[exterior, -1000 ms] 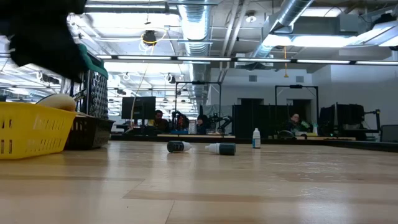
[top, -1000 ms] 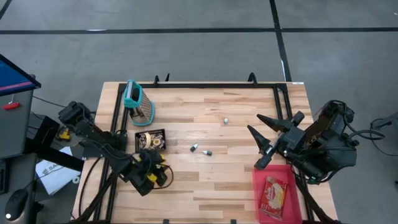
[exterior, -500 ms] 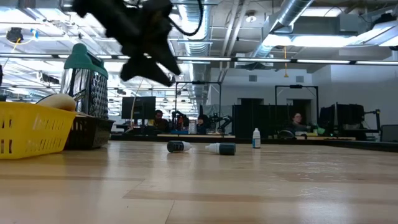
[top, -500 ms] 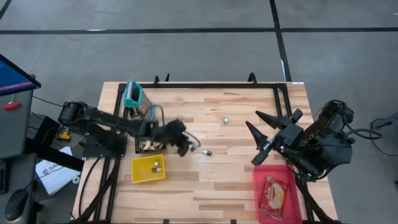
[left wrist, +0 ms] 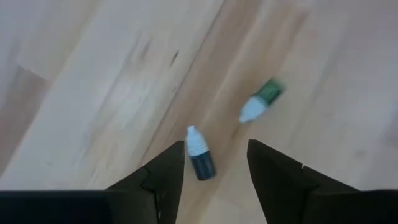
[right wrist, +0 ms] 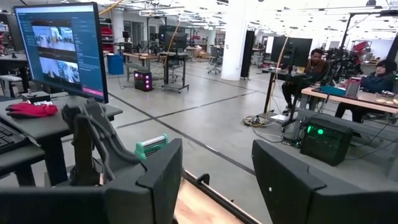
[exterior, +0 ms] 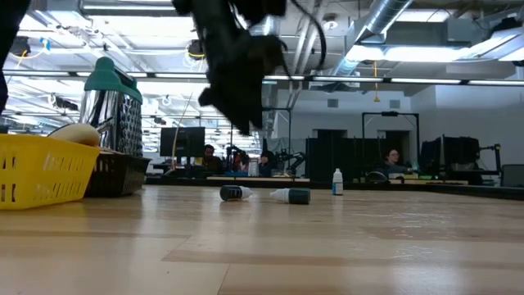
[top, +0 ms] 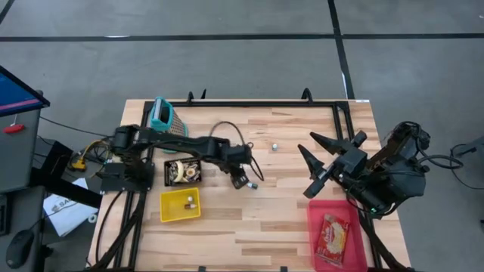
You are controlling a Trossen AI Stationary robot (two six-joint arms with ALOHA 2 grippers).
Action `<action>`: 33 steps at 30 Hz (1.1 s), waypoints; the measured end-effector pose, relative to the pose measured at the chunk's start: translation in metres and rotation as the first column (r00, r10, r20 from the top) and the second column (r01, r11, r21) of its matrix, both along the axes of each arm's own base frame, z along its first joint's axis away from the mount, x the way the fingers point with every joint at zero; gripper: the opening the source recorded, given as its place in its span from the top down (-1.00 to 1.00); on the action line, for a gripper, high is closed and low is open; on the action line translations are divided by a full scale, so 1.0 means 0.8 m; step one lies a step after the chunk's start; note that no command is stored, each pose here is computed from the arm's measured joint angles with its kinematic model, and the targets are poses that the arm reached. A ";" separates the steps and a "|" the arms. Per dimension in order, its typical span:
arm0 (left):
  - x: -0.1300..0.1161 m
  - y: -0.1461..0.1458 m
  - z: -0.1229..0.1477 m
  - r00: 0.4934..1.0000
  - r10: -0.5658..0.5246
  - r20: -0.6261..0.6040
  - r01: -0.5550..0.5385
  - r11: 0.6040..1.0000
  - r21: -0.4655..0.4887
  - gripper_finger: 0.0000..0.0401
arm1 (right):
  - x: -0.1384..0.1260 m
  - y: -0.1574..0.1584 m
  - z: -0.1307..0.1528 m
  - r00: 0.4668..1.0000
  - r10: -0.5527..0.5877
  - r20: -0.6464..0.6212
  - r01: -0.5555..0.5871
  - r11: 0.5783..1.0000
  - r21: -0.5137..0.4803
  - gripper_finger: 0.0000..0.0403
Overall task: Pick & Place Food Item
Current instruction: Put the purple food coloring bottle into the yellow bin
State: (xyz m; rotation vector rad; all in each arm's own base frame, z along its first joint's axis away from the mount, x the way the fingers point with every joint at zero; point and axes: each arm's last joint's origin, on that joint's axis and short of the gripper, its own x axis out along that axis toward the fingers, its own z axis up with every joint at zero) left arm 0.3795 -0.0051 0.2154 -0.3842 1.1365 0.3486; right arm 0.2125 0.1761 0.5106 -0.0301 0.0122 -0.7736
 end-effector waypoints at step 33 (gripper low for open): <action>0.021 0.019 -0.083 0.984 0.116 -0.135 -0.123 0.991 -0.046 0.14 | -0.005 0.006 0.000 1.000 0.023 -0.001 -0.023 1.000 -0.001 0.07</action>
